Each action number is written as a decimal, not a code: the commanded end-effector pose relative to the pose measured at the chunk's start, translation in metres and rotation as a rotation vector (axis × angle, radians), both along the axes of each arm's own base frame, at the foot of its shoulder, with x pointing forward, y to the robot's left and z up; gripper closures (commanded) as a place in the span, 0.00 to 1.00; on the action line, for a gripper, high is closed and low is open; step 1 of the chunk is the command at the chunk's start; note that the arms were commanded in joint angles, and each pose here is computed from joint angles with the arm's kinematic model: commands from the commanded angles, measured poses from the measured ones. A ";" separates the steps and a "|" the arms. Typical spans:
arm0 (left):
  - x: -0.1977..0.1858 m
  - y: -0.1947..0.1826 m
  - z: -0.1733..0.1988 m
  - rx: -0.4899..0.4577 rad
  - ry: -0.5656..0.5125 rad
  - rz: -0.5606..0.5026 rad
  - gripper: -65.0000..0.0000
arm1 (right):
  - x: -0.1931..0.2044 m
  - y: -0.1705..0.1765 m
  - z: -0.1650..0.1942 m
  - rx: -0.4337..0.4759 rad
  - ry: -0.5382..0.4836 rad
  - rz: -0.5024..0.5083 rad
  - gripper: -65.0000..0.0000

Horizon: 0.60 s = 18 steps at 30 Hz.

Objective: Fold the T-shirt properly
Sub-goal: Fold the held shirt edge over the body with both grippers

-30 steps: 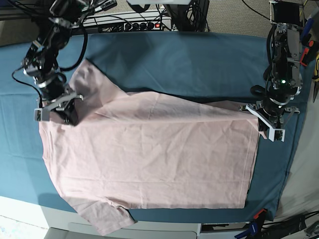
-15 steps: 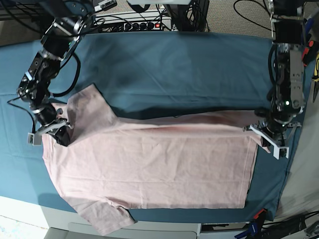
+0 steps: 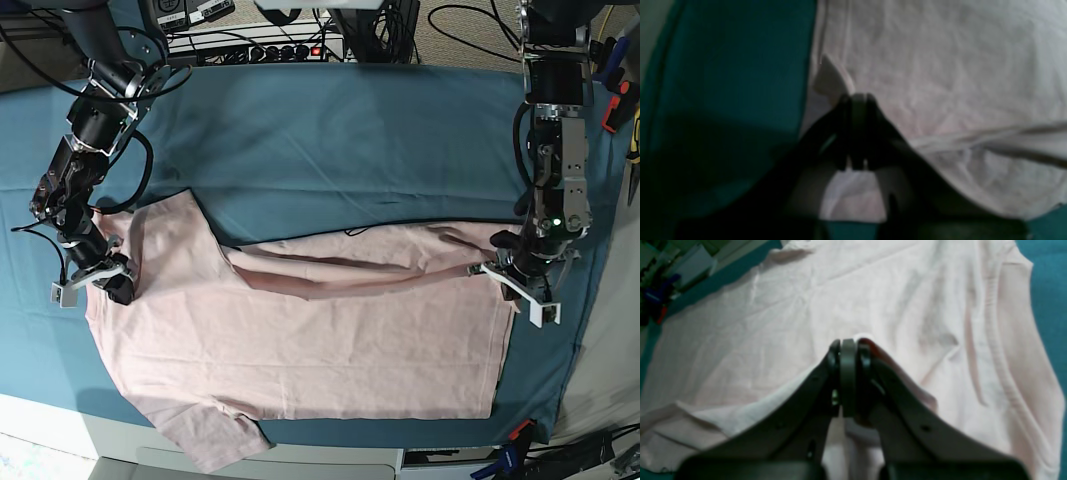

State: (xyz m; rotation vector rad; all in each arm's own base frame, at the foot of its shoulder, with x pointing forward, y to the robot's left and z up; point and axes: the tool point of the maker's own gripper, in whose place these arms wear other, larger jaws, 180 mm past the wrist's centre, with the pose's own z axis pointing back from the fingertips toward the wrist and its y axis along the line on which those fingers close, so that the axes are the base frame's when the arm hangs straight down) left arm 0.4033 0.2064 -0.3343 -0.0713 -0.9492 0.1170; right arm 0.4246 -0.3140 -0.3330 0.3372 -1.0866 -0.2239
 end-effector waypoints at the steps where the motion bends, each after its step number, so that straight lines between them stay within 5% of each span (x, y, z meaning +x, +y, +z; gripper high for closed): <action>1: 0.015 0.003 0.024 0.020 -0.077 0.001 1.00 | 0.012 -0.017 0.030 -0.025 -0.083 -0.037 1.00; 18: 0.028 -0.007 0.036 0.150 -0.108 -0.049 1.00 | 0.012 -0.020 0.029 -0.025 -0.075 -0.054 1.00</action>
